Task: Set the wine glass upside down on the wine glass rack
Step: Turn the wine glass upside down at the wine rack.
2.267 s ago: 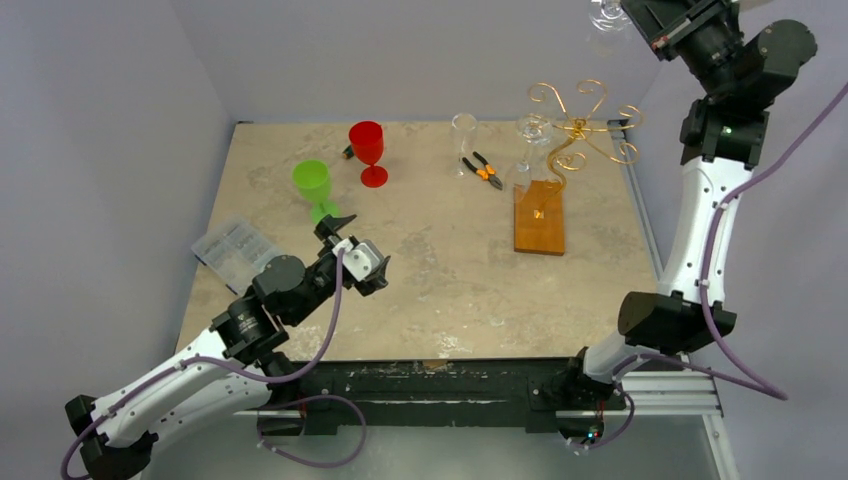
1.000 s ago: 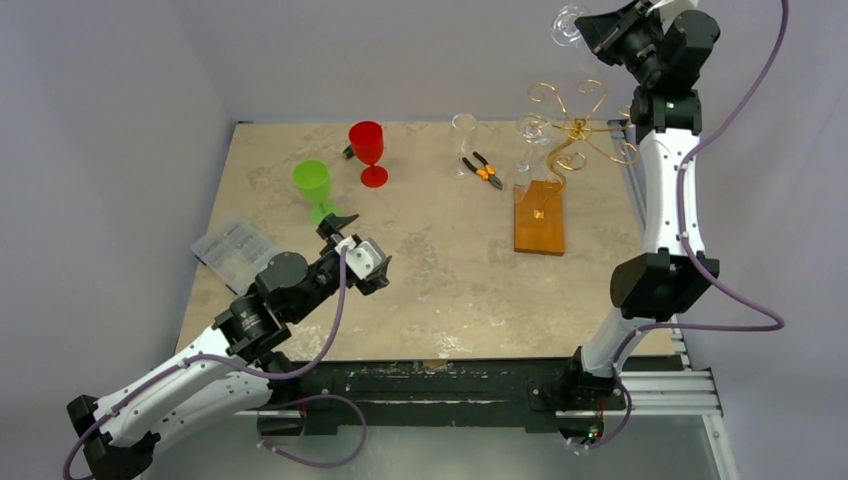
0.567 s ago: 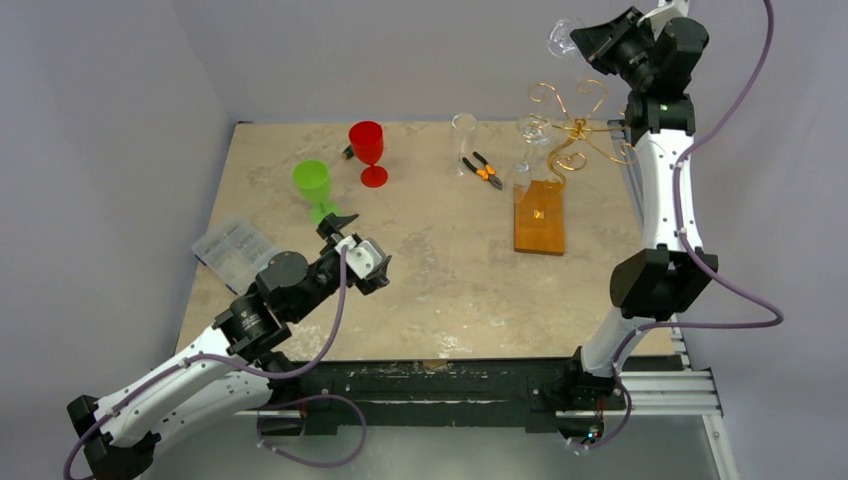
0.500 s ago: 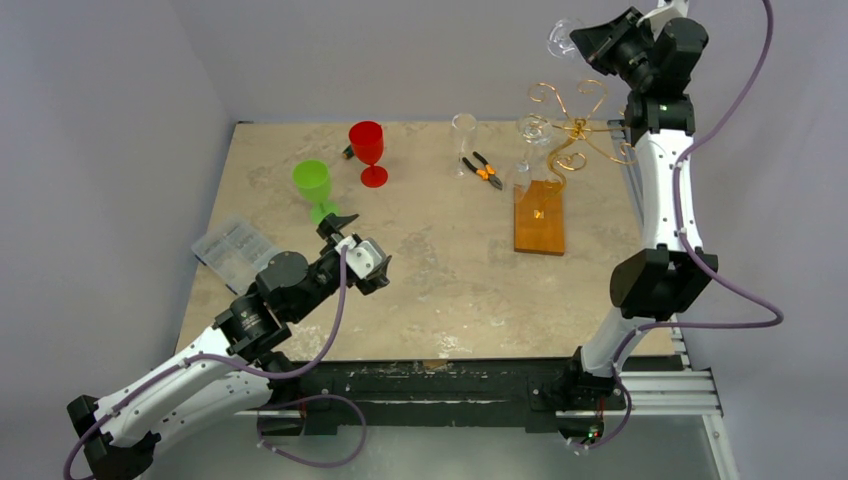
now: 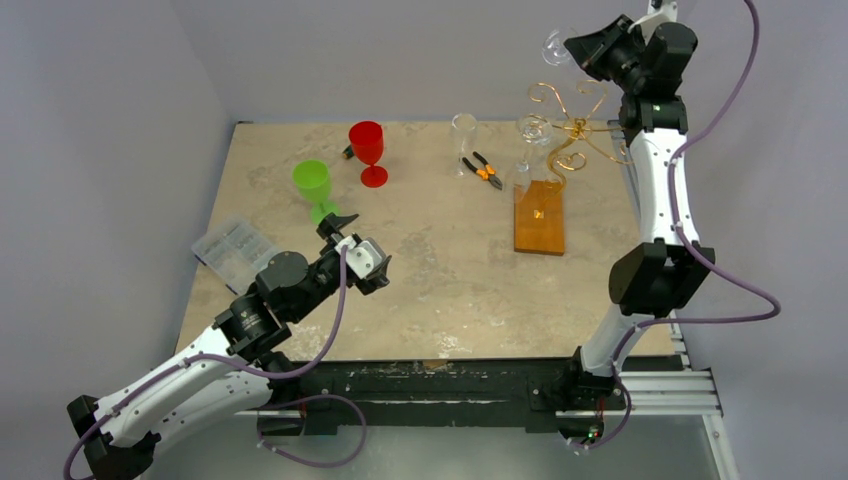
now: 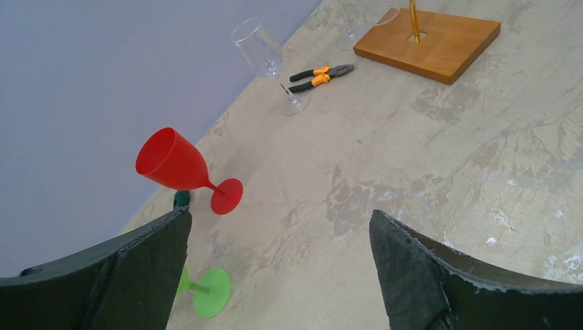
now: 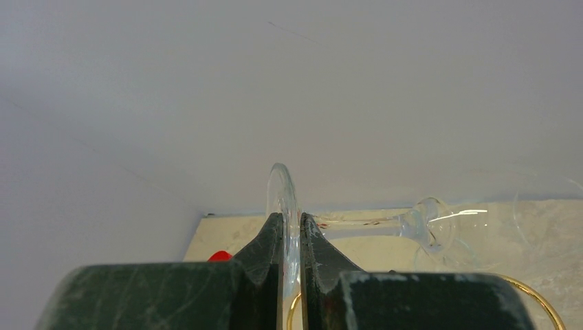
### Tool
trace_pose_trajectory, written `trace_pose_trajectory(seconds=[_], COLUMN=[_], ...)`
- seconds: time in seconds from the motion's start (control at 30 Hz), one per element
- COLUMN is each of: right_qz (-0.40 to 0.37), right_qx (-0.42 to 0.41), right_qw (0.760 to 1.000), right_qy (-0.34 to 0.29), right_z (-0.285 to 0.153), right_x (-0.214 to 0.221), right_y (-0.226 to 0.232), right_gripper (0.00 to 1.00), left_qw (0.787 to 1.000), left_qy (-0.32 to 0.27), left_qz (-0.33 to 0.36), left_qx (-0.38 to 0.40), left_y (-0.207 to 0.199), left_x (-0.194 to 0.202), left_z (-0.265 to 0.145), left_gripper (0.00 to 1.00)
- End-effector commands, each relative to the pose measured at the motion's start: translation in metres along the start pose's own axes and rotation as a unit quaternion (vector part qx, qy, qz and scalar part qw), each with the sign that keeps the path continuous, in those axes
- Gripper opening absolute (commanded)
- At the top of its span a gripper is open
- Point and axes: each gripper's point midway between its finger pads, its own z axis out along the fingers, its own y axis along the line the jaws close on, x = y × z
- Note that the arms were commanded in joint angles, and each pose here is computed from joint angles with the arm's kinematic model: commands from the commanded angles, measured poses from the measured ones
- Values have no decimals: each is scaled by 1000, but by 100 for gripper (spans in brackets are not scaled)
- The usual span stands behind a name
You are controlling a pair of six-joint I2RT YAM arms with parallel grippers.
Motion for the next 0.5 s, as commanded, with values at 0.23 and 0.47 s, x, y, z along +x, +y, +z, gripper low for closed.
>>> trace_pose_trajectory(seconds=[0.23, 0.47], right_qz=[-33, -33], right_qx=[-11, -1], right_qw=[999, 999], right_qy=[-28, -19], right_z=[0, -3], right_x=[-13, -6], right_y=[11, 6], right_gripper=[0, 0], left_qw=[999, 999], left_qy=[-32, -35], left_qz=[-7, -7], left_qx=[-7, -7], left_y=[5, 5], left_x=[-15, -16], left_z=[2, 1], left_gripper=[97, 97])
